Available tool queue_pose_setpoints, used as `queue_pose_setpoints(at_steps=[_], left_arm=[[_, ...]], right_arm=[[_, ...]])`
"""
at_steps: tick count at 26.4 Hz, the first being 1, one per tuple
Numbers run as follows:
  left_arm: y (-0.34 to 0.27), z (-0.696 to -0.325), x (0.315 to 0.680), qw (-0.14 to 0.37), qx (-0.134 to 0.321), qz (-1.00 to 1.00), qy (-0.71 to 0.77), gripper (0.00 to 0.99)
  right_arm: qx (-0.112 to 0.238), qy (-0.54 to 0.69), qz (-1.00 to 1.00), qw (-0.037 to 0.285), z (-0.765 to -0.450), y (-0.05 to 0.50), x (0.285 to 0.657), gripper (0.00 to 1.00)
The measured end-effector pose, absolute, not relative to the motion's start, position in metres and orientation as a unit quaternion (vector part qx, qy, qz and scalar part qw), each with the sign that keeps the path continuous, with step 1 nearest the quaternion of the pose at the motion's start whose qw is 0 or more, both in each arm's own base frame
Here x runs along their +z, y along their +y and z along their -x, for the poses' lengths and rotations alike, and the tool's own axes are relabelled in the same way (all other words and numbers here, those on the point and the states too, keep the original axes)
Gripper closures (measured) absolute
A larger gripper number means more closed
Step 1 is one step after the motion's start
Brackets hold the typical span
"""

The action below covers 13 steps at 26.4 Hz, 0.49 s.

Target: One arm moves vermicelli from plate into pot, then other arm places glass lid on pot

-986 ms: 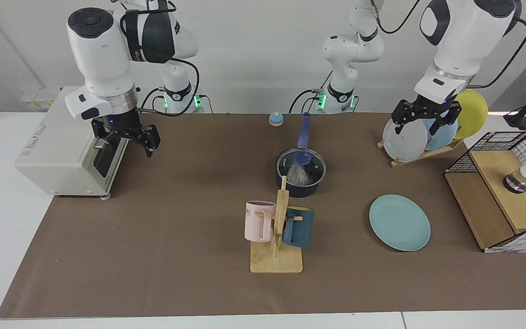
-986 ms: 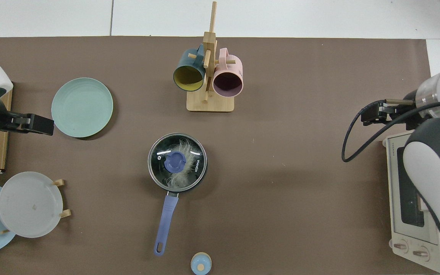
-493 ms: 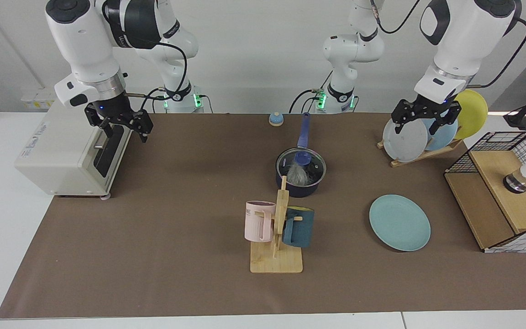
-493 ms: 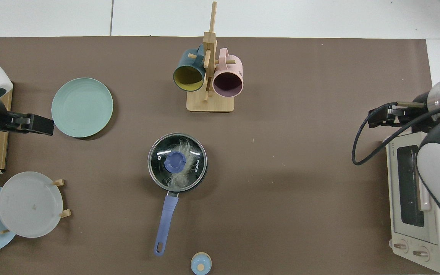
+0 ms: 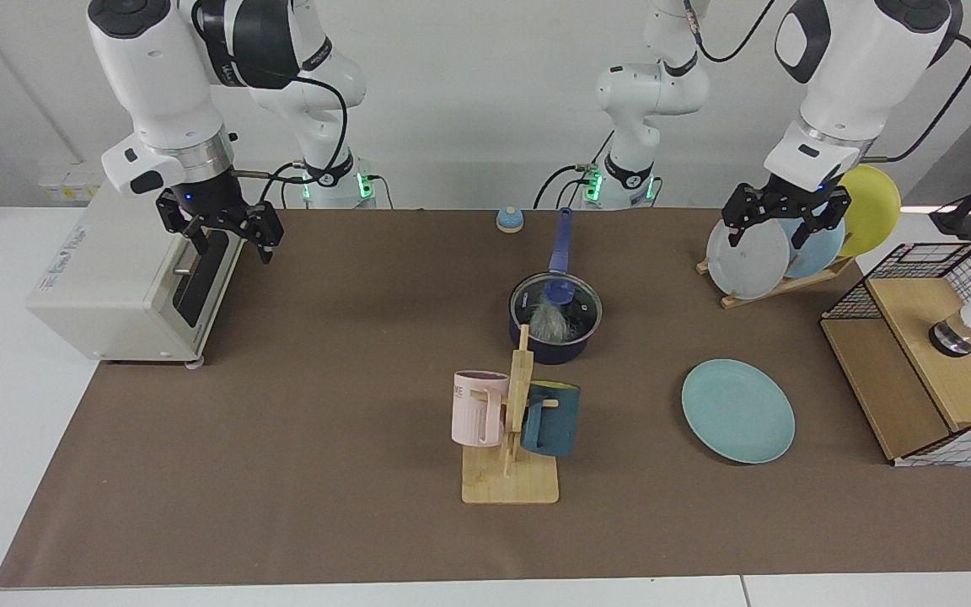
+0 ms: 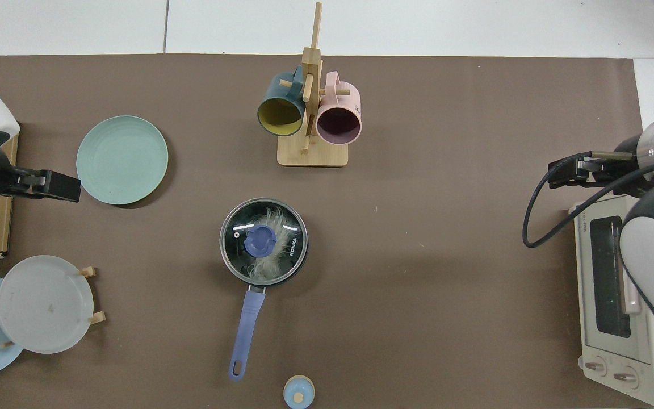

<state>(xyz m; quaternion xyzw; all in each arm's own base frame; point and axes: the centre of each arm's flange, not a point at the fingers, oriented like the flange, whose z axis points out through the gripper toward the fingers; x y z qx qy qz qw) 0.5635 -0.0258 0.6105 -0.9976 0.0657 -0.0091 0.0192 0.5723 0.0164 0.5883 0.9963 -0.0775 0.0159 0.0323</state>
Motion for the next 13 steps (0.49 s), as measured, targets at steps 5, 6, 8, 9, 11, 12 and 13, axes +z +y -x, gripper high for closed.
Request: queue_pose_setpoints(at_steps=[5,6,8,9,11,12,13], left_arm=[[-0.0258,-0.5631,0.6101,0.019,-0.007,0.998,0.066,0.000],[-0.0258,-0.5630,0.6100,0.019,-0.006,0.998,0.066,0.000],[-0.0257,-0.5627,0.6098,0.019,-0.005,0.998,0.066,0.000],[-0.0257,-0.5626,0.6097,0.019,-0.005,0.998,0.066,0.000],[-0.0257,-0.5625,0.6097,0.019,-0.004,0.998,0.066,0.000],[-0.0257,-0.5625,0.6096,0.019,-0.004,0.998,0.066,0.000],[-0.0257,-0.5624,0.6096,0.019,-0.004,0.998,0.066,0.000]], right_arm=[[0.017,-0.077,-0.996,0.032,-0.5725,0.0167,0.5886,0.00],[0.017,-0.077,-0.996,0.032,-0.5726,0.0167,0.5887,0.00],[0.018,-0.077,-0.996,0.032,-0.5726,0.0167,0.5887,0.00],[0.018,-0.077,-0.996,0.032,-0.5726,0.0167,0.5887,0.00],[0.018,-0.077,-0.996,0.032,-0.5727,0.0168,0.5887,0.00],[0.018,-0.077,-0.996,0.032,-0.5727,0.0168,0.5887,0.00],[0.018,-0.077,-0.996,0.032,-0.5727,0.0168,0.5887,0.00]])
